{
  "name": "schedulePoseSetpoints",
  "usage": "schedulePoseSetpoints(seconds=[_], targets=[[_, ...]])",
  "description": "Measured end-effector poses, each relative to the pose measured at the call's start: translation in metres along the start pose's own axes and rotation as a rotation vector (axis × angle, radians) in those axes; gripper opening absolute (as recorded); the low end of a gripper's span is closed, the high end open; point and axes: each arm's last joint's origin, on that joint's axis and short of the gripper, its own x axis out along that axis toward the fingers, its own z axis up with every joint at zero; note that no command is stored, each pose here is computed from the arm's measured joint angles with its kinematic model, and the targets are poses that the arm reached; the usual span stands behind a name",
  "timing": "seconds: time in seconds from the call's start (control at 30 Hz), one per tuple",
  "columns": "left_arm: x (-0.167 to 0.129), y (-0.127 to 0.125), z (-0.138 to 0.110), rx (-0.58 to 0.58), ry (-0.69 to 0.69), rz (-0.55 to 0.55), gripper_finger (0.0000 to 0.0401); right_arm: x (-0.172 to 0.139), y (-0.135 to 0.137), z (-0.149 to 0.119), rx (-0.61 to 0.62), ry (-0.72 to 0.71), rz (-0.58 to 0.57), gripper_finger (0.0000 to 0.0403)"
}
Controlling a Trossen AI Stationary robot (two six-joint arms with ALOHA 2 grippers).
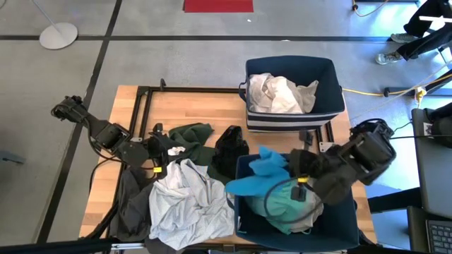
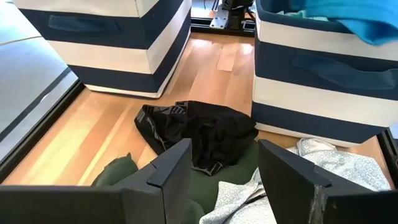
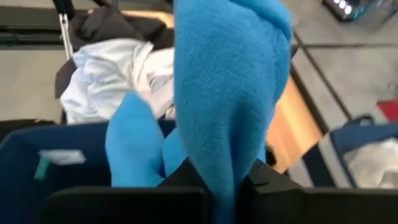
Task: Sort clothes
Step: Put the blue pants into the bottom blue bin
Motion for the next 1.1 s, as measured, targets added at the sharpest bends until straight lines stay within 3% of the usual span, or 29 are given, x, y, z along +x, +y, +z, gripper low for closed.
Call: schedulePoseSetpoints(seconds=[0.37,0.7,1.1], targets=[[0.0,0.0,0.0,-0.017,0.001,-0.002,0.0173,0.005,0.045,-0.042,0.036,0.111,0.029,0.0023],[0.0,0.0,0.0,-0.02,0.002,-0.002,0.0173,0.028,0.069,-0.086,0.065,0.211,-0.062,0.0024],[0.0,0.0,0.0,-0.02,0.002,-0.001,0.0173,0.079,0.078,-0.138,-0.009,0.322,-0.2,0.0024]])
